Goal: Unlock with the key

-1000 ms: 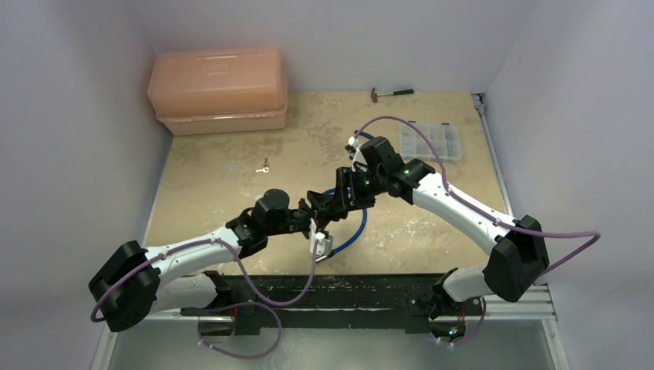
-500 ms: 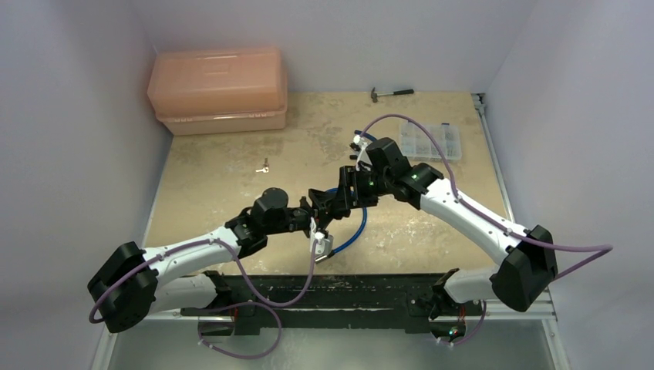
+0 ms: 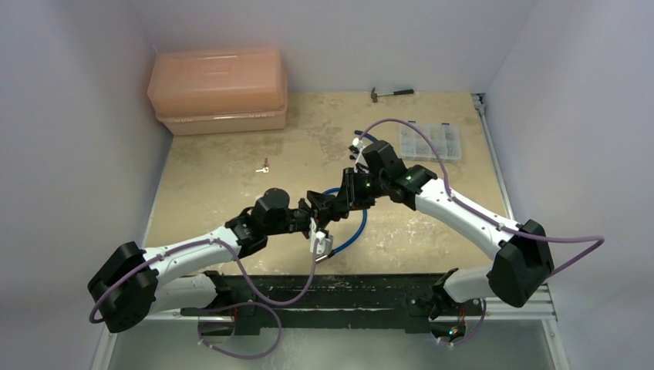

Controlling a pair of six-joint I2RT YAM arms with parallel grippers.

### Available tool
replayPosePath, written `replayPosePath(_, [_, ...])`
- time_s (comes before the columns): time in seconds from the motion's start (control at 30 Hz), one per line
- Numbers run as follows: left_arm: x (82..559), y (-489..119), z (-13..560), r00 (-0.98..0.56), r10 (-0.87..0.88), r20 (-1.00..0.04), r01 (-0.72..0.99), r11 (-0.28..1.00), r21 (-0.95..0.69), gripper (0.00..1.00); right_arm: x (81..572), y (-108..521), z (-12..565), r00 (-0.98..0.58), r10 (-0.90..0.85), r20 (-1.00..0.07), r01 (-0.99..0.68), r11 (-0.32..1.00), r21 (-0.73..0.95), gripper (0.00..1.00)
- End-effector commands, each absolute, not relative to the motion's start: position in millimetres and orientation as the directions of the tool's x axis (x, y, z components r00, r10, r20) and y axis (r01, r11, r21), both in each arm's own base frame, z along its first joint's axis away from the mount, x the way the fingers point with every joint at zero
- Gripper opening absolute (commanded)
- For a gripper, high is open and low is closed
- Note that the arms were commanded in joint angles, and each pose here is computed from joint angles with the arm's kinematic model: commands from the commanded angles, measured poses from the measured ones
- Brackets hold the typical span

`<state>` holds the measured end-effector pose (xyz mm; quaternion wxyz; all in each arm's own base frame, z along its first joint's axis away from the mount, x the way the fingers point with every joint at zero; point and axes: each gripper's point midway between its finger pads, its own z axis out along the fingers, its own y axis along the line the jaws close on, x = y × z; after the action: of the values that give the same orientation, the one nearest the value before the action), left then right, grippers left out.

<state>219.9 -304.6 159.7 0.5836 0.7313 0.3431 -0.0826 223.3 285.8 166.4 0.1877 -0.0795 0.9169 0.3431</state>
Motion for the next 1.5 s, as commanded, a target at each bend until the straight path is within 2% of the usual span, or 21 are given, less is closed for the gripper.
replayPosePath(0.0, [197, -338, 257, 0.887, 0.125, -0.445, 0.443, 0.041, 0.895, 0.0, 261, 281, 164, -0.859, 0.071, -0.507, -0.263, 0.789, 0.556, 0.0])
replayPosePath(0.03, [199, -338, 258, 0.882, 0.132, -0.452, 0.449, 0.05, 0.892, 0.0, 259, 280, 166, -0.855, 0.072, -0.513, -0.269, 0.785, 0.558, 0.0])
replayPosePath(0.1, [202, -337, 258, 0.871, 0.144, -0.469, 0.464, 0.07, 0.883, 0.09, 255, 279, 170, -0.851, 0.079, -0.519, -0.274, 0.775, 0.569, 0.0])
replayPosePath(0.23, [206, -333, 270, 0.837, 0.139, -0.529, 0.51, 0.147, 0.847, 0.43, 256, 267, 180, -0.827, 0.119, -0.549, -0.255, 0.792, 0.555, 0.0])
replayPosePath(0.37, [206, -330, 292, 0.797, 0.093, -0.597, 0.564, 0.242, 0.79, 0.67, 256, 254, 192, -0.79, 0.164, -0.59, -0.235, 0.809, 0.539, 0.0])
replayPosePath(0.4, [207, -329, 298, 0.779, 0.082, -0.622, 0.583, 0.27, 0.766, 0.75, 258, 249, 196, -0.777, 0.177, -0.604, -0.229, 0.815, 0.533, 0.0])
replayPosePath(0.43, [208, -328, 303, 0.762, 0.072, -0.643, 0.6, 0.293, 0.744, 0.88, 259, 245, 199, -0.763, 0.189, -0.619, -0.224, 0.82, 0.526, 0.0])
replayPosePath(0.5, [208, -327, 319, 0.721, 0.038, -0.692, 0.644, 0.333, 0.689, 0.94, 260, 238, 212, -0.724, 0.221, -0.653, -0.224, 0.821, 0.525, 0.0])
replayPosePath(0.6, [213, -323, 346, 0.612, -0.039, -0.79, 0.726, 0.423, 0.542, 0.98, 263, 228, 229, -0.668, 0.269, -0.694, -0.221, 0.819, 0.53, 0.0])
replayPosePath(0.73, [238, -315, 383, 0.385, -0.146, -0.911, 0.787, 0.567, 0.242, 0.99, 266, 218, 259, -0.587, 0.327, -0.741, -0.24, 0.804, 0.545, 0.0])
replayPosePath(0.83, [246, -319, 404, 0.205, -0.223, -0.953, 0.815, 0.578, 0.039, 0.99, 266, 211, 289, -0.507, 0.379, -0.774, -0.273, 0.781, 0.561, 0.0])
replayPosePath(1.0, [228, -316, 438, -0.034, -0.442, -0.896, 0.849, 0.46, -0.26, 0.99, 258, 194, 342, -0.347, 0.496, -0.796, -0.341, 0.724, 0.6, 0.0])
replayPosePath(1.17, [211, -317, 449, -0.25, -0.555, -0.794, 0.83, 0.3, -0.471, 0.93, 227, 186, 401, -0.213, 0.633, -0.745, -0.521, 0.571, 0.634, 0.0])
replayPosePath(1.33, [188, -318, 461, -0.35, -0.608, -0.712, 0.844, 0.124, -0.521, 0.9, 192, 191, 438, -0.2, 0.689, -0.697, -0.686, 0.41, 0.601, 0.0])
replayPosePath(1.47, [180, -321, 469, -0.382, -0.616, -0.689, 0.856, 0.046, -0.515, 0.82, 174, 190, 457, -0.173, 0.705, -0.688, -0.756, 0.353, 0.552, 0.0])
